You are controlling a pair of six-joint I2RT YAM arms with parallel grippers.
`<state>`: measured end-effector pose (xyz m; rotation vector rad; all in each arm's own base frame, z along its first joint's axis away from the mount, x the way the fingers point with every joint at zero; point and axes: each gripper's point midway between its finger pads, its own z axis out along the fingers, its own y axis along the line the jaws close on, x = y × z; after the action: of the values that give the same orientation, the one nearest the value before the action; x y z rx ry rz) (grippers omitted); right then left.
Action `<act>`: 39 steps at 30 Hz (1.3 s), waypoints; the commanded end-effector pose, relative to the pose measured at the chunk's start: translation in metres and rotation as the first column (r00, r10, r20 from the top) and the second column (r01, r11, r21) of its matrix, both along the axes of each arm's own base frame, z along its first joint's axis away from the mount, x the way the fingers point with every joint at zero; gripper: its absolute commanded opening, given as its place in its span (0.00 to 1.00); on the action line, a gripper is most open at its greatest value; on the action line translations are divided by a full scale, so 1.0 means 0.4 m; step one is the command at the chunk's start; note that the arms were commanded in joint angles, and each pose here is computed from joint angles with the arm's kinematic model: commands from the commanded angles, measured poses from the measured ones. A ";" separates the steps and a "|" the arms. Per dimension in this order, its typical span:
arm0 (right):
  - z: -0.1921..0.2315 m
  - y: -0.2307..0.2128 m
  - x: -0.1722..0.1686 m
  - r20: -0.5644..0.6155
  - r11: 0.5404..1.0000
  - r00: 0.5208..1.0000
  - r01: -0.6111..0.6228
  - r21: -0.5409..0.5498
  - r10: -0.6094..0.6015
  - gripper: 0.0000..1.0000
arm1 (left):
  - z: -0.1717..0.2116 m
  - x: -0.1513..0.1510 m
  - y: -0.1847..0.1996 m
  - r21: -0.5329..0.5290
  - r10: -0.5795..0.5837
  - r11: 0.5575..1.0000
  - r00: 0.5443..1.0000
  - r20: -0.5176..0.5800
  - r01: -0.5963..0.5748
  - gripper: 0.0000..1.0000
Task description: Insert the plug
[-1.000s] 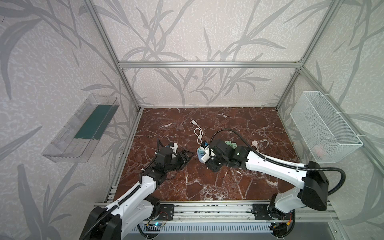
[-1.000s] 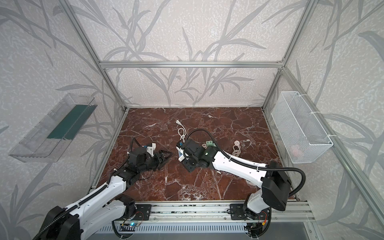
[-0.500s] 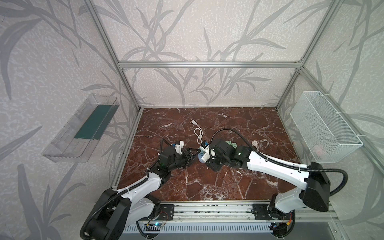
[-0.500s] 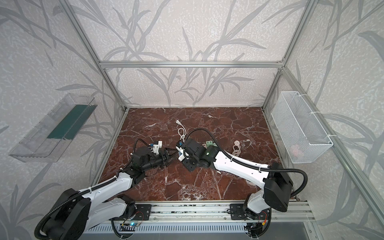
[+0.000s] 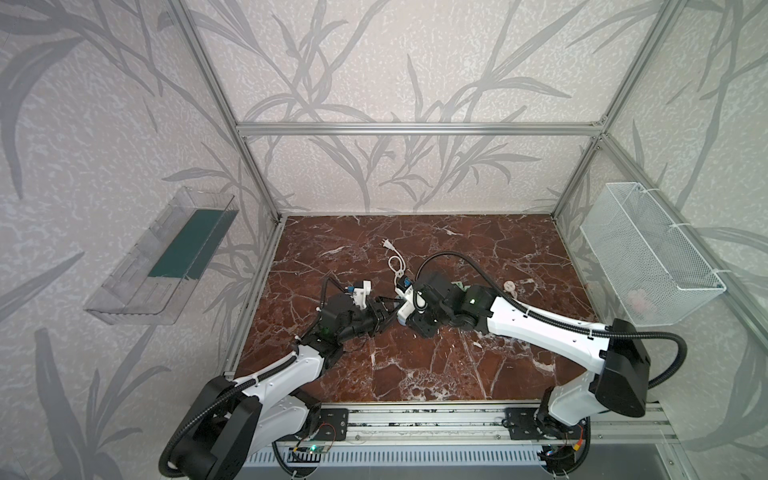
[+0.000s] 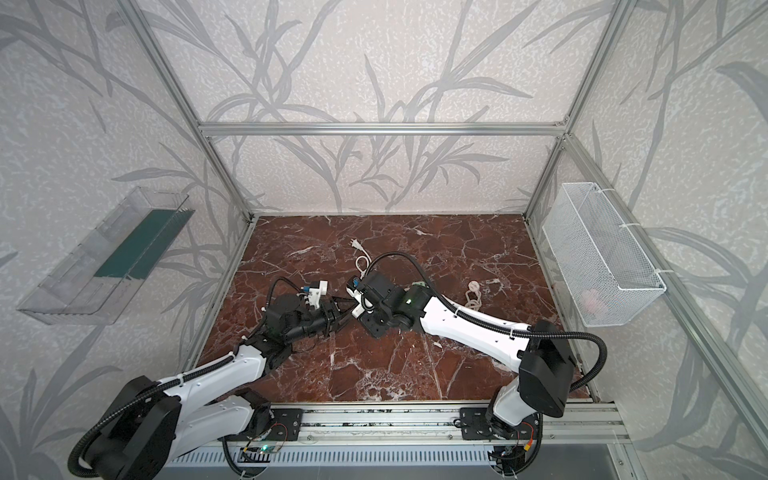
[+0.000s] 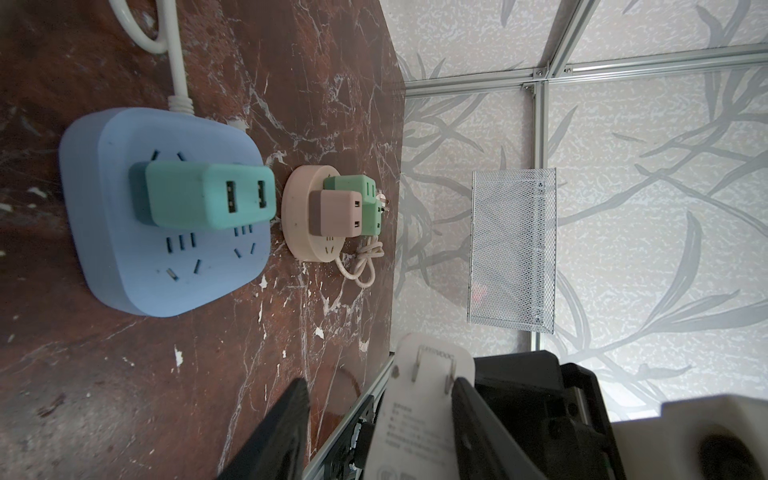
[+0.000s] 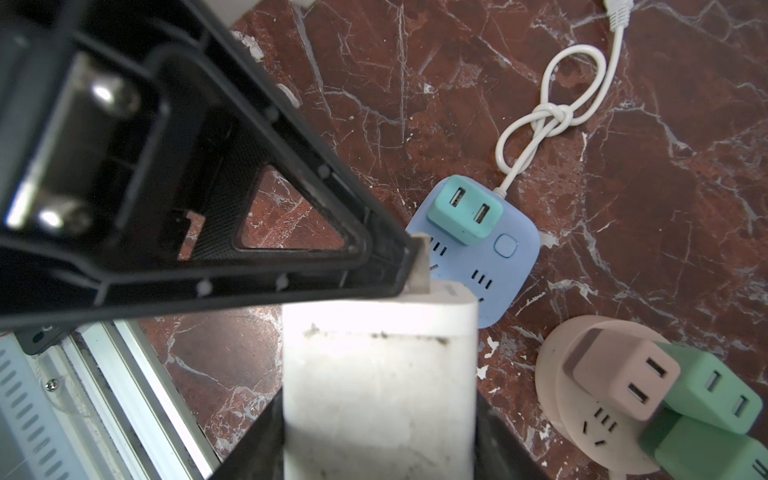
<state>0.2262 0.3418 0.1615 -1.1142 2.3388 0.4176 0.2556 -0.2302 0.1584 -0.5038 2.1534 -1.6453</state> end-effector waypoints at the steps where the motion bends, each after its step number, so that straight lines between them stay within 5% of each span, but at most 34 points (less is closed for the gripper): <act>1: 0.045 0.048 0.015 0.013 0.997 0.999 -0.033 0.064 0.032 0.00 | 0.024 -0.021 -0.015 -0.027 -0.045 0.999 0.999 0.026 0.045 0.52; 11: 0.037 0.055 0.015 -0.037 0.998 0.999 -0.019 0.057 0.021 0.00 | 0.022 -0.028 0.019 0.032 0.014 0.999 0.999 0.040 -0.016 0.60; 27: 0.084 0.085 0.005 -0.118 0.984 0.992 -0.025 0.178 0.046 0.00 | 0.028 -0.033 0.008 0.011 -0.015 1.000 0.999 0.052 0.015 0.33; 30: 0.089 0.085 0.012 -0.134 0.981 0.990 -0.012 0.195 0.039 0.00 | 0.030 -0.028 0.003 0.008 -0.020 1.000 0.998 0.056 0.020 0.15; 32: 0.091 0.086 0.018 -0.150 0.978 0.988 0.002 0.209 0.031 0.10 | 0.028 -0.025 0.000 0.009 -0.023 1.000 0.998 0.055 0.023 0.00; 39: 0.109 0.084 0.029 -0.193 0.965 0.981 0.022 0.260 0.030 0.47 | 0.041 -0.009 -0.008 -0.020 -0.017 1.000 0.996 0.082 0.019 0.00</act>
<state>0.2339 0.3595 0.1685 -1.0152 2.4594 0.6989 0.2523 -0.2304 0.1724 -0.4388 2.0985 -1.6496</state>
